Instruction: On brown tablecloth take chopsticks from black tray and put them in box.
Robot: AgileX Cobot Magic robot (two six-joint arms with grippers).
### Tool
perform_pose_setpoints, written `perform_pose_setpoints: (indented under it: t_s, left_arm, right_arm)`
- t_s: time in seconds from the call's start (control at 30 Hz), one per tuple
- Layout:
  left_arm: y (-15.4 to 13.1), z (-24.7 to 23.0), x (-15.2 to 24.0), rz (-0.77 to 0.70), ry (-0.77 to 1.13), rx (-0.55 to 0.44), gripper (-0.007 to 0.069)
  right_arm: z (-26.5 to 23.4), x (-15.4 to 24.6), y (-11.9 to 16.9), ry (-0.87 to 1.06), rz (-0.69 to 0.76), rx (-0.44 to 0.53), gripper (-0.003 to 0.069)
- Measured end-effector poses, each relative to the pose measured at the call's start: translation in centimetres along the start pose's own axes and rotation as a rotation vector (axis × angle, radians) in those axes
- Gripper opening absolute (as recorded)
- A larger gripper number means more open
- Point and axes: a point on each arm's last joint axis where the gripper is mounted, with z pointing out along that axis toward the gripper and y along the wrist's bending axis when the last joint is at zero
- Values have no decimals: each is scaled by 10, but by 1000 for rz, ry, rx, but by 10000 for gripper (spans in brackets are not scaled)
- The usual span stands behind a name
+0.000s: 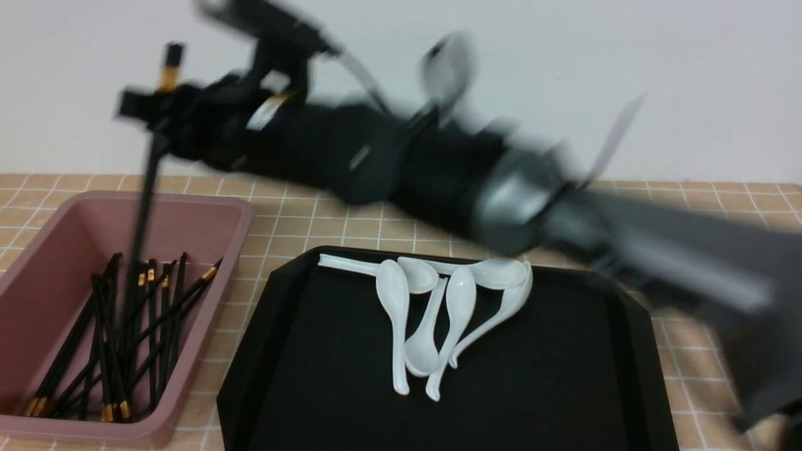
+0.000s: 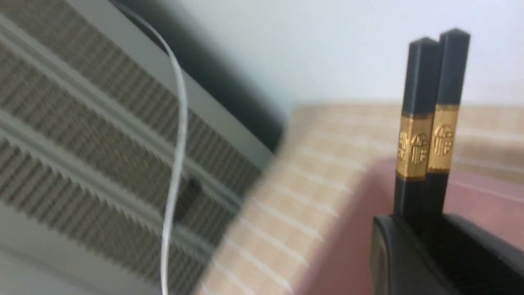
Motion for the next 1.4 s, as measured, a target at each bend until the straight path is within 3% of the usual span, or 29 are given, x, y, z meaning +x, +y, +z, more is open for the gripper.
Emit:
perform_pose_setpoints:
  t_s: [0.3,0.43,0.63,0.77,0.87,0.97,1.2,1.33,1.4]
  left_arm:
    - [0,0,0,0,0,0,239]
    - [0,0,0,0,0,0,239]
    - [0,0,0,0,0,0,239]
    - [0,0,0,0,0,0,239]
    - [0,0,0,0,0,0,239]
    - [0,0,0,0,0,0,239]
    - [0,0,0,0,0,0,239]
    - [0,0,0,0,0,0,239]
    - [0,0,0,0,0,0,239]
  right_arm:
    - [39,66,-19,-48,13,16,144]
    - [44,71,-24,-27,15,21,202]
    - [46,69,-36,101,3,45,360]
    - [43,63,-39,251,-32,47,371]
    - [32,46,-29,362,-94,33,333]
    - [6,12,-9,470,-219,32,246]
    - [-100,-89,32,603,-496,183,6]
    - [-169,-128,57,594,-608,296,-14]
    - [-196,-140,68,548,-620,303,-15]
